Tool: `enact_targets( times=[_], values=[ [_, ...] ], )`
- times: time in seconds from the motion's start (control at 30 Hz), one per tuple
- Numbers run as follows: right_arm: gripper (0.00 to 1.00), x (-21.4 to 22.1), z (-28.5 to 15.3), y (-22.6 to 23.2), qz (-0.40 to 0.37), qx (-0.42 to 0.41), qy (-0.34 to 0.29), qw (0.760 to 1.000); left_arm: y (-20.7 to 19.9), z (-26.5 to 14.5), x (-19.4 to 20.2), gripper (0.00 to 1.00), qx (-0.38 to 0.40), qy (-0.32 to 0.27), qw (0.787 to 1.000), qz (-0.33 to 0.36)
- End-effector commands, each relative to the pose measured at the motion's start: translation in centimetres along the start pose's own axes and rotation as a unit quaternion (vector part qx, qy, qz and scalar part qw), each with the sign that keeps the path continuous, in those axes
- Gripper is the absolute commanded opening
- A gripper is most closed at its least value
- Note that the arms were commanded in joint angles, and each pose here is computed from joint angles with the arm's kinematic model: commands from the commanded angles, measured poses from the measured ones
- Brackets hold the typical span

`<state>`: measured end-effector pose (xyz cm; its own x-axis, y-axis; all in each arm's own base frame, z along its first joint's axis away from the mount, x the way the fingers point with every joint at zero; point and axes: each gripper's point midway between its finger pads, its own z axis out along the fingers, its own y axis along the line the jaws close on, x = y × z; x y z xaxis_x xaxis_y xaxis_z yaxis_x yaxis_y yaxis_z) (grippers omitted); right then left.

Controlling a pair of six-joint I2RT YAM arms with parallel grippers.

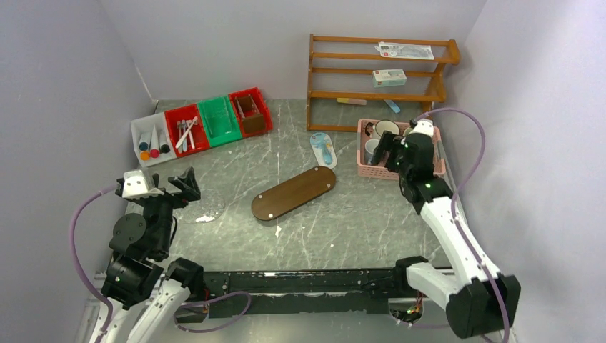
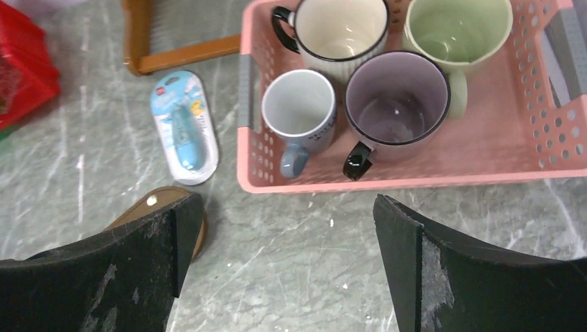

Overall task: Prepare toiletry sets of a toothbrush and toothpaste on the tray
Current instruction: Pick up the cup from the storage box.

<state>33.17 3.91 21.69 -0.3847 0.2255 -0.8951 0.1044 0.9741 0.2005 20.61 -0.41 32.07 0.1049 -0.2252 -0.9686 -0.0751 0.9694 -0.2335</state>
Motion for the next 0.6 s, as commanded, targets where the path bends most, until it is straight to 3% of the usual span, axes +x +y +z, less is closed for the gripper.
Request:
enact_targets(
  times=[0.0,0.23,0.47,0.57],
  values=[
    [0.97,-0.2,2.4,-0.9,0.025,0.052,0.004,0.998,-0.7,0.2,-0.2,0.97,0.018,-0.009,1.0,0.003],
    [0.87,0.7,6.1,-1.0,0.076,0.088,0.017,0.993,-0.6,0.0,-0.5,0.97,0.018,-0.017,1.0,0.001],
    [0.64,2.2,9.6,-1.4,0.116,0.138,0.05,0.982,-0.4,0.0,-0.5,0.97,0.015,-0.019,1.0,0.001],
    [0.6,2.5,10.4,-1.9,0.123,0.161,0.056,0.978,-0.4,0.0,-0.5,0.97,0.015,-0.019,1.0,0.001]
  ],
)
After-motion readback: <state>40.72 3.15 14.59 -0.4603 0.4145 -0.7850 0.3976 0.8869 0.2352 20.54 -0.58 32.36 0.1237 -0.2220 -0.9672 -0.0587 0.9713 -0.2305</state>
